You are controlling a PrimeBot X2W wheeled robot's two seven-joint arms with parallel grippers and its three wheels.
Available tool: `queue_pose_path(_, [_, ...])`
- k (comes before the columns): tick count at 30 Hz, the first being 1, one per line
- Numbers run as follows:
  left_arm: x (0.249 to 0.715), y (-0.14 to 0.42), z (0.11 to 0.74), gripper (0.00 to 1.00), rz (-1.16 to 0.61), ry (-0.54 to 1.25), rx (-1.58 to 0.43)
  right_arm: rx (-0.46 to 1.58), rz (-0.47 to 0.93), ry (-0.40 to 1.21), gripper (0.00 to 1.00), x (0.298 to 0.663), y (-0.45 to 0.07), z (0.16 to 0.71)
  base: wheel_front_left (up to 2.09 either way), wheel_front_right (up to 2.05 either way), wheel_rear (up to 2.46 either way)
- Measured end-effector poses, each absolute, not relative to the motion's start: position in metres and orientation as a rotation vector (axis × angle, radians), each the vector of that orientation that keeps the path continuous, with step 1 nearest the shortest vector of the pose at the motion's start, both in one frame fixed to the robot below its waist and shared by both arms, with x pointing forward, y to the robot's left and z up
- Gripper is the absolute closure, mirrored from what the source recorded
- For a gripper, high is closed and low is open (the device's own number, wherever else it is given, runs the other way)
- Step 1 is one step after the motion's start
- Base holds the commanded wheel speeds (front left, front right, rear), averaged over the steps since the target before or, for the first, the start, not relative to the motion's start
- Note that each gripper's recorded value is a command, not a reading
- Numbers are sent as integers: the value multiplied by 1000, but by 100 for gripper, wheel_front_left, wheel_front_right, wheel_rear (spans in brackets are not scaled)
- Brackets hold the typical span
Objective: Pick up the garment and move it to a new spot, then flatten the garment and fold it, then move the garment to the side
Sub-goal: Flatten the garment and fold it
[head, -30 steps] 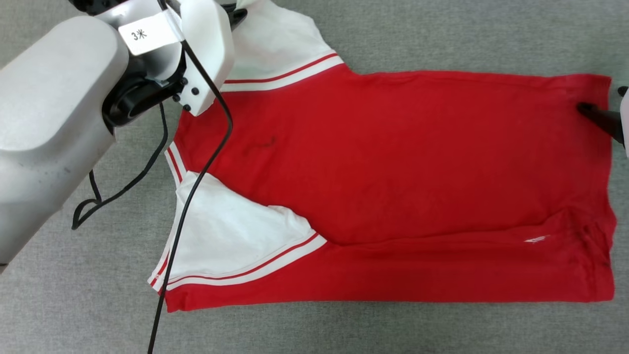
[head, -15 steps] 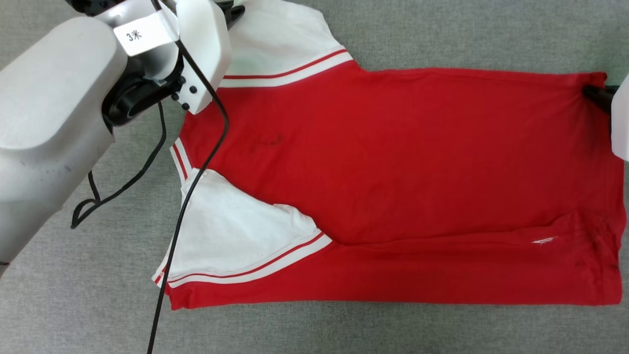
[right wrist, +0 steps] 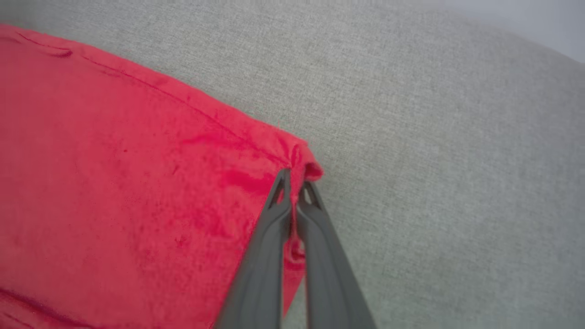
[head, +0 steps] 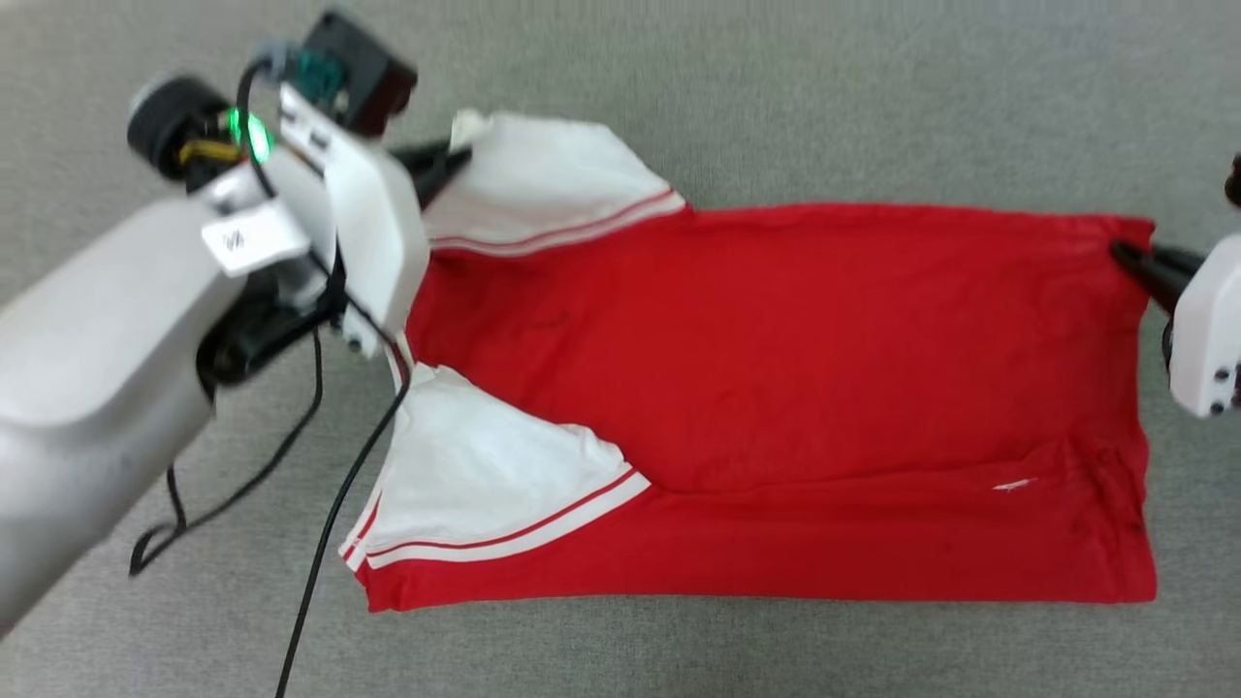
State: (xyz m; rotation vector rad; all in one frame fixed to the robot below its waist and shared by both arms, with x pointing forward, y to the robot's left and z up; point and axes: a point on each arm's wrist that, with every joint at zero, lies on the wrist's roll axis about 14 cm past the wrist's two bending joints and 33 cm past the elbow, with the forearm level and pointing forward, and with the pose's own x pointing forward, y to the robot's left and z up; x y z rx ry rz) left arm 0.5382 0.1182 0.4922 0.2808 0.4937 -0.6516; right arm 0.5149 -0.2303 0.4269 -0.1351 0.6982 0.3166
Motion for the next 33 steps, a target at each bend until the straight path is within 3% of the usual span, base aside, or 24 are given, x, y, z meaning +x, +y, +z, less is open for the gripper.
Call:
queue_pose_path(19, [403,148,470,100,-561,596,132,-65,332,654,100,415,-232,445,0,0,0])
queue_pose_path(33, [350,158,404,100,-500,783,23,57,295,839,100,356,-229,384,0,0,0])
